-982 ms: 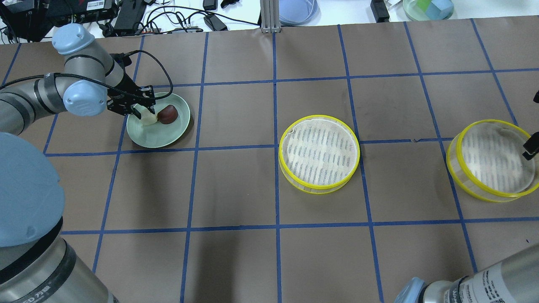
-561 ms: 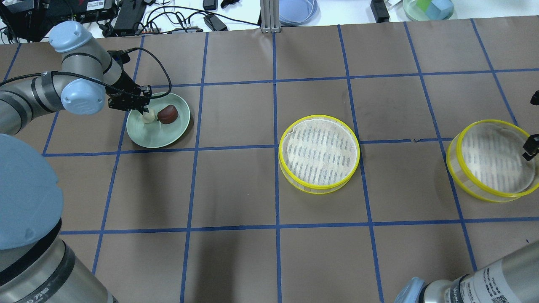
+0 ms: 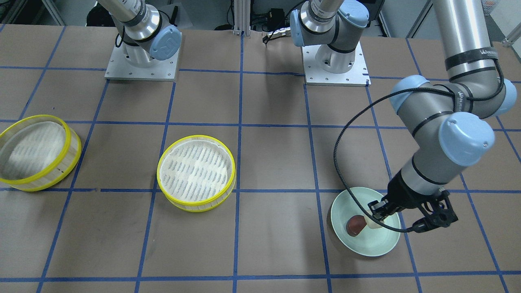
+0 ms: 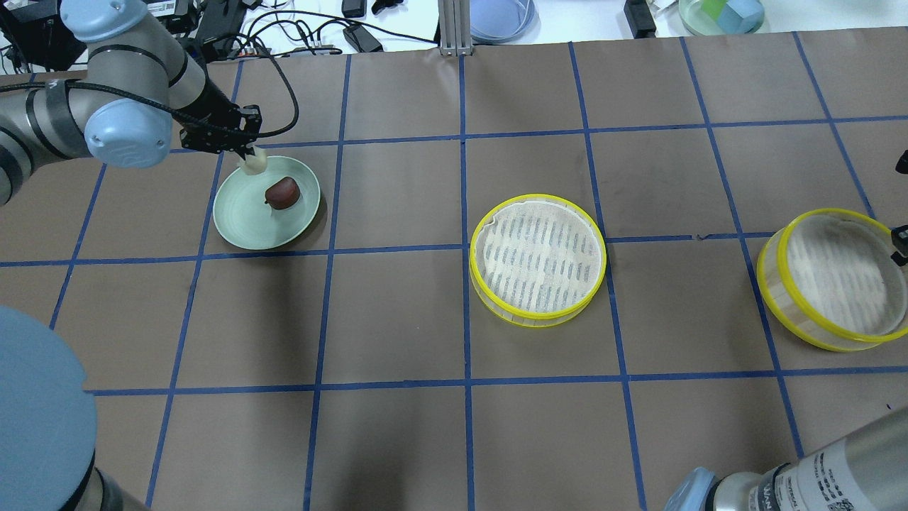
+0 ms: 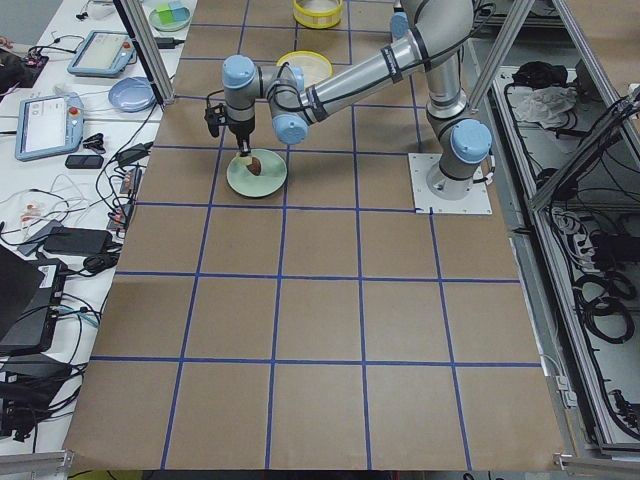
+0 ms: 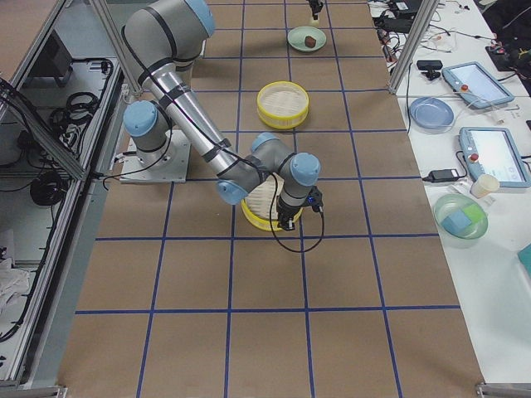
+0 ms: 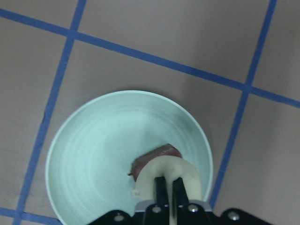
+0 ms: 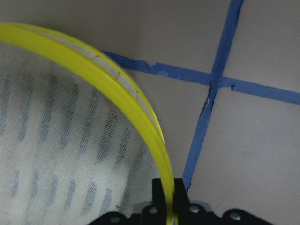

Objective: Stack buns with steamer

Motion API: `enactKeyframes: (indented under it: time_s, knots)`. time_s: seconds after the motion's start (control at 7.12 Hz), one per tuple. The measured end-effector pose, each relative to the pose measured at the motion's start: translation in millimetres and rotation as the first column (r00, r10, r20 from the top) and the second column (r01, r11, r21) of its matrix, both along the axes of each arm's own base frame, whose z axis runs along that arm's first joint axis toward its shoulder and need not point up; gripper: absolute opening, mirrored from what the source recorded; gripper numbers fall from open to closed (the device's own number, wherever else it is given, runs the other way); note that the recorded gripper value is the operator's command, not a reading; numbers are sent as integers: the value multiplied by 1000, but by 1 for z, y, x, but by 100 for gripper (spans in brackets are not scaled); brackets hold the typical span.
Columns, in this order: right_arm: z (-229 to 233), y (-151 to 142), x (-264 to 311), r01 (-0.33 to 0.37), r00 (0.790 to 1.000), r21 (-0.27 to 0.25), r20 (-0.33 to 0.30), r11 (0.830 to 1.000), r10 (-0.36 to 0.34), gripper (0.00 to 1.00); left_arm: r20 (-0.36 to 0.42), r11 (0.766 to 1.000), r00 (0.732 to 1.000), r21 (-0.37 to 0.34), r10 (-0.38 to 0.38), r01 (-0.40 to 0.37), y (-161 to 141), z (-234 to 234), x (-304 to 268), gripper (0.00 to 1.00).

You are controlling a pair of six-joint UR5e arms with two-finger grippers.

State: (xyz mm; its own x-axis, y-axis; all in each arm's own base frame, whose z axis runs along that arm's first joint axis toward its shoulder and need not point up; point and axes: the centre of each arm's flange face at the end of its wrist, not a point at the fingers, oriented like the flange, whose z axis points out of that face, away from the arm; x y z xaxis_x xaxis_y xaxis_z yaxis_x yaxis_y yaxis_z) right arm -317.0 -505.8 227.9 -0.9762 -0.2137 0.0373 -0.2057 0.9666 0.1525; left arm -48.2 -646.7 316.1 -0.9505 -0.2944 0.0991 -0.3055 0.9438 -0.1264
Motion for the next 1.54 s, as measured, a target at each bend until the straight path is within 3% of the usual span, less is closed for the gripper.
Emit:
enactKeyframes:
  time_s: [0.28,0.7,0.84,1.12,1.54]
  knots:
    - [33,4,7,3,1000,-31,-7,1000,-3,0,-48,999,998,2,45,-45,23,11,-123,0]
    - [119,8,58,19,1000,-62,16,998,-18,0,-106,1000,994,-25,8,-10,90,8,-298,0]
    - [137,5,78,0,1000,-69,9,998,1,0,-133,999,991,-46,10,-16,108,7,-334,9]
    - [152,-7,125,-37,999,-75,7,997,38,0,-169,998,985,-39,35,-42,128,-14,-376,100]
    - [157,-25,185,-99,995,-91,14,991,101,0,-209,997,977,-49,44,-56,133,-31,-391,100]
